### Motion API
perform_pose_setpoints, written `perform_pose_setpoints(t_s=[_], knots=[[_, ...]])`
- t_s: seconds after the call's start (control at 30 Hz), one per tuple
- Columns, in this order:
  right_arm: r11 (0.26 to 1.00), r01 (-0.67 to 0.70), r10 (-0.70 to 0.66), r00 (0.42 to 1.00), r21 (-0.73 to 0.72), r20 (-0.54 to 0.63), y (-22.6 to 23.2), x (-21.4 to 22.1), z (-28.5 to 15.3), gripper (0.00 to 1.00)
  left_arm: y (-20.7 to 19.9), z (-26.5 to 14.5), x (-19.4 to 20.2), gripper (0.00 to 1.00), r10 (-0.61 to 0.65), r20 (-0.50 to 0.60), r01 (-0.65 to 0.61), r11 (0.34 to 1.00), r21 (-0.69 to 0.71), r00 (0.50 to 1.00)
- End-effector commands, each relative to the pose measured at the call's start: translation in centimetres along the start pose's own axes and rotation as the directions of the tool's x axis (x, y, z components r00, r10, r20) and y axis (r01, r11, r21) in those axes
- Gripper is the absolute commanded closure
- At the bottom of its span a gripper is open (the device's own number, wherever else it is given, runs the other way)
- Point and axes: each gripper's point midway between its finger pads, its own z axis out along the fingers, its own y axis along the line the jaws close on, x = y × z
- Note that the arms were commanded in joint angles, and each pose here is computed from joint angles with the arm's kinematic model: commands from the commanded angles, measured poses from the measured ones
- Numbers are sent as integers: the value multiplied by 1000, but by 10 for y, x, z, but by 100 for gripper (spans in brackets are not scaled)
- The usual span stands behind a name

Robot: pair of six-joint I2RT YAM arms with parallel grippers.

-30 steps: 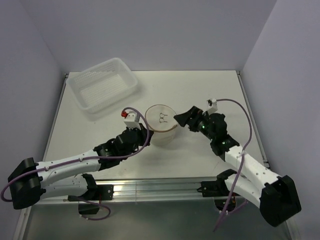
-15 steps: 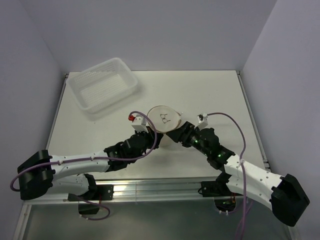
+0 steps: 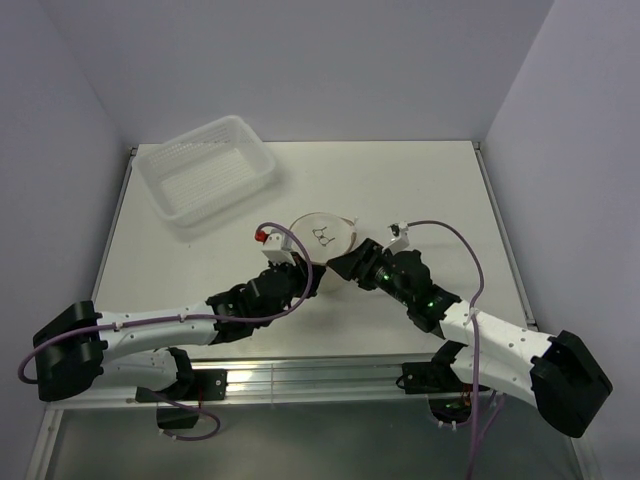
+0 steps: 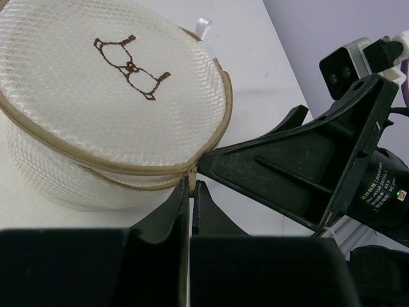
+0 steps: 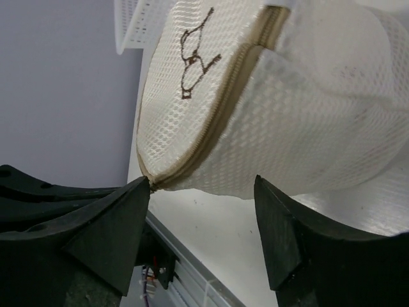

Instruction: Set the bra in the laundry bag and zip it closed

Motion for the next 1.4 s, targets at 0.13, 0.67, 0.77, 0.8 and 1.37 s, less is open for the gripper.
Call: perform_pose_setpoints(t_s=[0.13, 0.67, 0.77, 0.8, 1.37], knots=[[993, 31, -25, 999, -114, 48, 39, -18, 2, 21, -13, -4, -4, 100, -13, 8, 12, 999, 49, 1000], [994, 27, -20, 997, -105, 70, 39, -23, 11, 85, 8, -12, -4, 100, 19, 21, -19, 1000, -20, 1000], [995, 35, -28, 997, -91, 75, 37, -24, 12, 98, 17, -15, -7, 100, 37, 29, -35, 998, -53, 999], [996, 42, -35, 996, -85, 82, 36, -25, 11, 100, 21, -17, -7, 100, 41, 30, -39, 997, -63, 999], [999, 39, -33, 988, -38, 149, 1, -73, 1, 100, 104, -50, -39, 100, 146, 105, -106, 941, -321, 984]])
